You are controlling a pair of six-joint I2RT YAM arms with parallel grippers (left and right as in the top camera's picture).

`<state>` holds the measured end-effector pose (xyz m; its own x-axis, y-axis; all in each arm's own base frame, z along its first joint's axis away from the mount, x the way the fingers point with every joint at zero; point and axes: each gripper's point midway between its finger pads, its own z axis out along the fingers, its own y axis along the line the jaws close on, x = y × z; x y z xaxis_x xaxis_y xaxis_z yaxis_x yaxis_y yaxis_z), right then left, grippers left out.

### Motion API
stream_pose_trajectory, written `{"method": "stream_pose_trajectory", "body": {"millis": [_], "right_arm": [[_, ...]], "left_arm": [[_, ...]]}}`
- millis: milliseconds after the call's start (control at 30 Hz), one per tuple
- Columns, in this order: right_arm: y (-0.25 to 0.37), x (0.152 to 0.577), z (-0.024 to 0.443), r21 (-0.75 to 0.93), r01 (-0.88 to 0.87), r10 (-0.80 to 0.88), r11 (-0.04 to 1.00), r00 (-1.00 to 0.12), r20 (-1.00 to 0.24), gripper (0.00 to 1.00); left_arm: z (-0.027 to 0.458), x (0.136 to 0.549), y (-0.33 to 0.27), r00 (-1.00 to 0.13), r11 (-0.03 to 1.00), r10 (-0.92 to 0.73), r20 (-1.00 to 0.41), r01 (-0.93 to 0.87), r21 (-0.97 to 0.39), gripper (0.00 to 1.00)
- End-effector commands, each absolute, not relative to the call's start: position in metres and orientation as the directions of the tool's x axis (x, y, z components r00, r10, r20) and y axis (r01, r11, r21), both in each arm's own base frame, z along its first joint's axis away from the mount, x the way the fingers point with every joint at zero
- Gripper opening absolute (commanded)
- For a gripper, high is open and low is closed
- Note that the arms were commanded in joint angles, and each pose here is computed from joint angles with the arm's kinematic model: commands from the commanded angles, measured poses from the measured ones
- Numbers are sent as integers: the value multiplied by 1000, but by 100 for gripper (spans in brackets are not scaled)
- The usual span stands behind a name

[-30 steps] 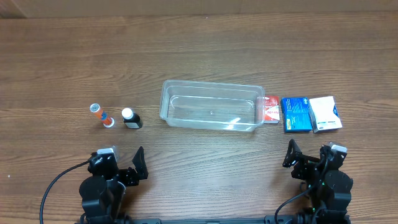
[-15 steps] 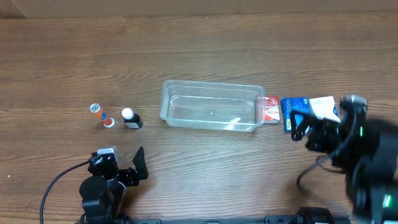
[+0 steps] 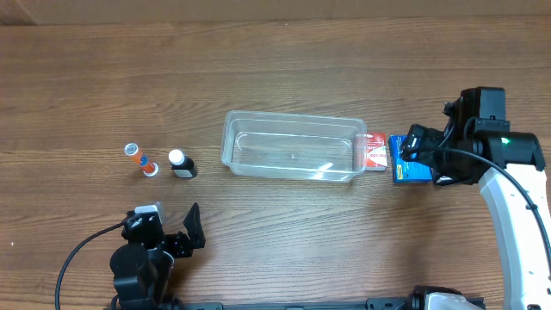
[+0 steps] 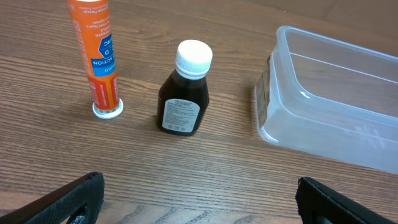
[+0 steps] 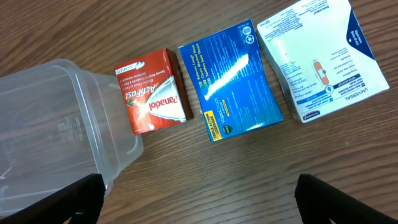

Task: Pack container
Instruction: 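Reach the right gripper to the white bandage box and grasp it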

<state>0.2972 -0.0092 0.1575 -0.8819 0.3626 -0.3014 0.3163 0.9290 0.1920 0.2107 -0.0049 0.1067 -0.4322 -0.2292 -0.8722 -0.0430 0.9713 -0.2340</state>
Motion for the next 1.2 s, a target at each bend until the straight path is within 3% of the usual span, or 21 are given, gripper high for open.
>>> {"method": "stream_pose_trajectory", "body": {"millis": [0, 233, 467, 1167], "right_arm": [[-1, 302, 169, 254, 293, 366, 922, -875, -317, 100], [8, 308, 173, 336, 349, 449, 875, -845, -292, 100], [9, 333, 186, 379, 303, 448, 874, -806, -387, 100], [-8, 336, 185, 308, 344, 452, 887, -782, -429, 100]], "left_arm": [[106, 211, -5, -425, 969, -240, -873, -49, -243, 100], [106, 211, -4, -425, 969, -240, -873, -50, -243, 100], [106, 211, -4, -425, 969, -240, -873, -50, -243, 100], [106, 211, -4, -425, 969, -240, -873, -50, -243, 100]]}}
